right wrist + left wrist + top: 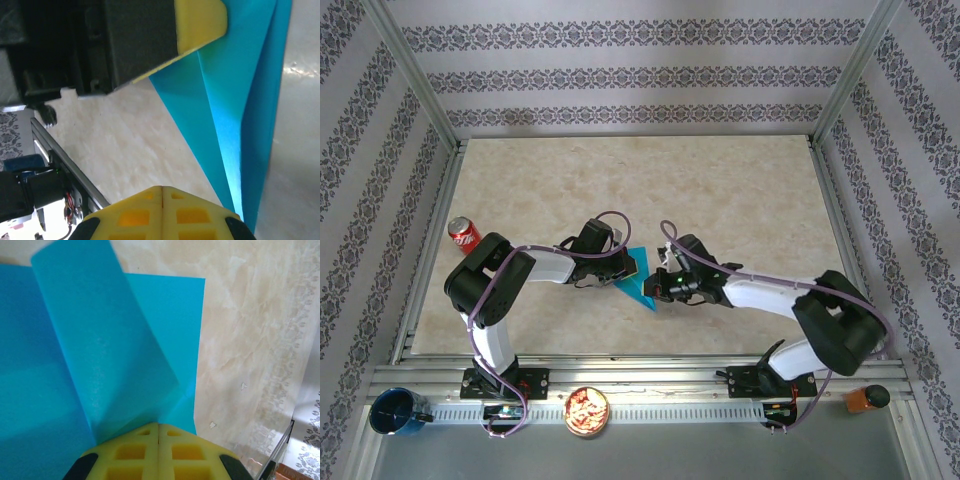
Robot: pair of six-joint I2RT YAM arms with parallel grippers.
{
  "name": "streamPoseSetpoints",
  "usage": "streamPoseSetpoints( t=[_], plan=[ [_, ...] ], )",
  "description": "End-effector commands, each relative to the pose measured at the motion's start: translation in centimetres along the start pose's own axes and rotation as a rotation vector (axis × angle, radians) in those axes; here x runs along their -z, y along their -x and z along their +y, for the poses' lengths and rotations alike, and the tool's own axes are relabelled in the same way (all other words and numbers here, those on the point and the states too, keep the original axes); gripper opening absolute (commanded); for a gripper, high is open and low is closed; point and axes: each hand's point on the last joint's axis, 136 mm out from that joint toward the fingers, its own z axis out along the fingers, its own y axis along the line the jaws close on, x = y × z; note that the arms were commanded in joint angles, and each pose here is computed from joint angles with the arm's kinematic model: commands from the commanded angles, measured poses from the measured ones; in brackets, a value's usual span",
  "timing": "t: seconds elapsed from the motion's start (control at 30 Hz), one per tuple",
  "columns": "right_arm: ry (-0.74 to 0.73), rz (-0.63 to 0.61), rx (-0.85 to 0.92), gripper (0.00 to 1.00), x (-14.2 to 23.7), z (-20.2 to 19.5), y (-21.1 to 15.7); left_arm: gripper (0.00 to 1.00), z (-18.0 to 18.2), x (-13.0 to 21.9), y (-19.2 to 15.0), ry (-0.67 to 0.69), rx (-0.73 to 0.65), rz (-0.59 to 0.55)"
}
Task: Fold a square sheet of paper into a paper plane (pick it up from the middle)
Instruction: Fourth fold the wing at the center of the table.
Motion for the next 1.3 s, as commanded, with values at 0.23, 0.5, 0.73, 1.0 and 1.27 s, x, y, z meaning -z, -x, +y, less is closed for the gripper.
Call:
streamPoseSetpoints(
  t=[0.23, 0.5, 0.73, 1.0, 1.27],
  plan=[
    [-0.050, 0.024, -0.028, 0.05, -2.3, -0.8, 1.6, 0.00, 3.6, -0.3, -1.0, 0.117, 0.045, -0.002],
    [-0.165, 0.056, -0.119, 0.05, -2.9, -5.9, -0.5, 0.00, 3.6, -0.2, -1.0, 0.116, 0.044, -0.004],
    [-0.182, 0.116, -0.152, 0.04, -3.0, -8.2, -2.9, 0.00, 2.3, 0.3, -0.5, 0.085, 0.025, -0.020],
    [-0.126, 0.168, -0.095, 0.04, -2.3, -7.9, -2.9, 0.13, -2.0, 3.4, 0.8, -0.005, -0.062, -0.099],
    [-0.095, 0.184, -0.083, 0.03, -2.3, -7.7, -2.3, 0.02, -2.6, 2.5, -3.4, -0.016, -0.089, 0.015]
  ],
)
